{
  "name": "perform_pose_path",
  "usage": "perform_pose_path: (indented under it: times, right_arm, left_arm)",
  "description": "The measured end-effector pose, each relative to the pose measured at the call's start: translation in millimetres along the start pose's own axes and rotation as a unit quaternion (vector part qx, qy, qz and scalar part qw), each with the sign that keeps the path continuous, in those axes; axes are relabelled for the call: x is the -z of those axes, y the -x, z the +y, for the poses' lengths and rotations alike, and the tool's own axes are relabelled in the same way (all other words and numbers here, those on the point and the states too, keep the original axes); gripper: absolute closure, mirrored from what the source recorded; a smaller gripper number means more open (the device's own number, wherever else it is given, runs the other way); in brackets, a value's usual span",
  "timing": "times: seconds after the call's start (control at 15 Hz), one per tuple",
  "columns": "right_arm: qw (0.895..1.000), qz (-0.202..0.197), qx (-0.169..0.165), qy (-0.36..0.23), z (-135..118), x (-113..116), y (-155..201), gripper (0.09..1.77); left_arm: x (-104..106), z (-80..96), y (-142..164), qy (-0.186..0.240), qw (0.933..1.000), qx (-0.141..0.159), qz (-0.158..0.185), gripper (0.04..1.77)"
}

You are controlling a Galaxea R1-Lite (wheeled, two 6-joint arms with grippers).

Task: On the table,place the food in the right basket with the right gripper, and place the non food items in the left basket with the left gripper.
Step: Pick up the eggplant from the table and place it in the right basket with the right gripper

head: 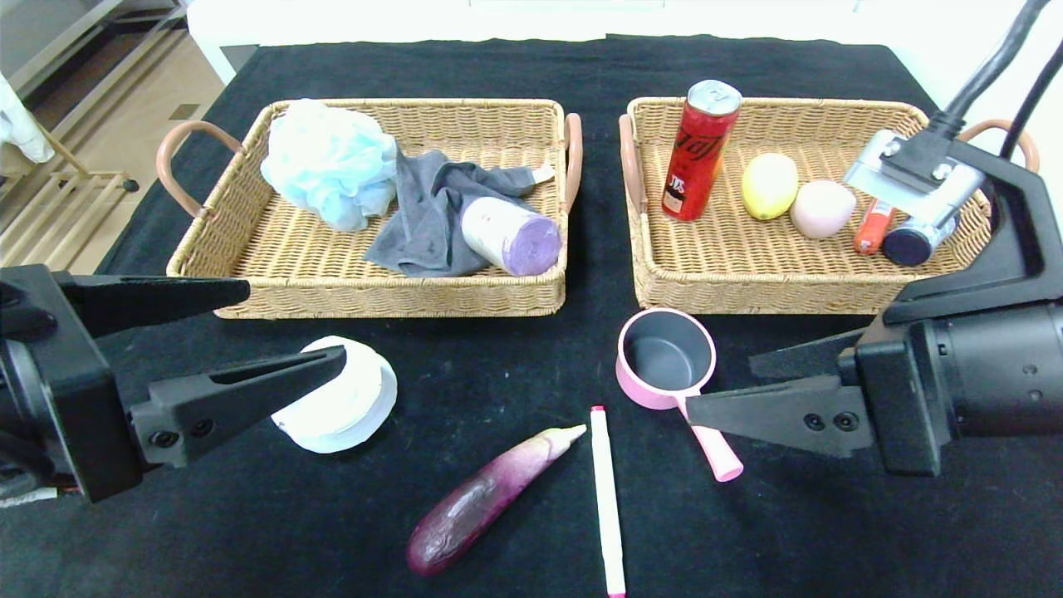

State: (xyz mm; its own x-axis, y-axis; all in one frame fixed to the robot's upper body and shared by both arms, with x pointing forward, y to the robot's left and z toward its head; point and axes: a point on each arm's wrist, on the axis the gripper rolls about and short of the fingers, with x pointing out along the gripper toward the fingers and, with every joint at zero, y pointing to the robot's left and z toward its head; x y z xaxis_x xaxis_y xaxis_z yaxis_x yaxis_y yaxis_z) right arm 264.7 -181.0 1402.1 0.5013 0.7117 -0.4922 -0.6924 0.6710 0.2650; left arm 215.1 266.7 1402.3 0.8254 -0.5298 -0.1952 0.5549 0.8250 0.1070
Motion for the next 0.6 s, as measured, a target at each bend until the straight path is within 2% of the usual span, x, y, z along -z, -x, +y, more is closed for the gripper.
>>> perform_pose_path:
  times: [0.6]
  right_arm:
    - [0.998, -0.046, -0.013, 0.048, -50, 14, 54, 0.16]
  left_arm:
    - [3, -0.2, -1, -0.001, 1.0, 0.001, 0.007, 0.09]
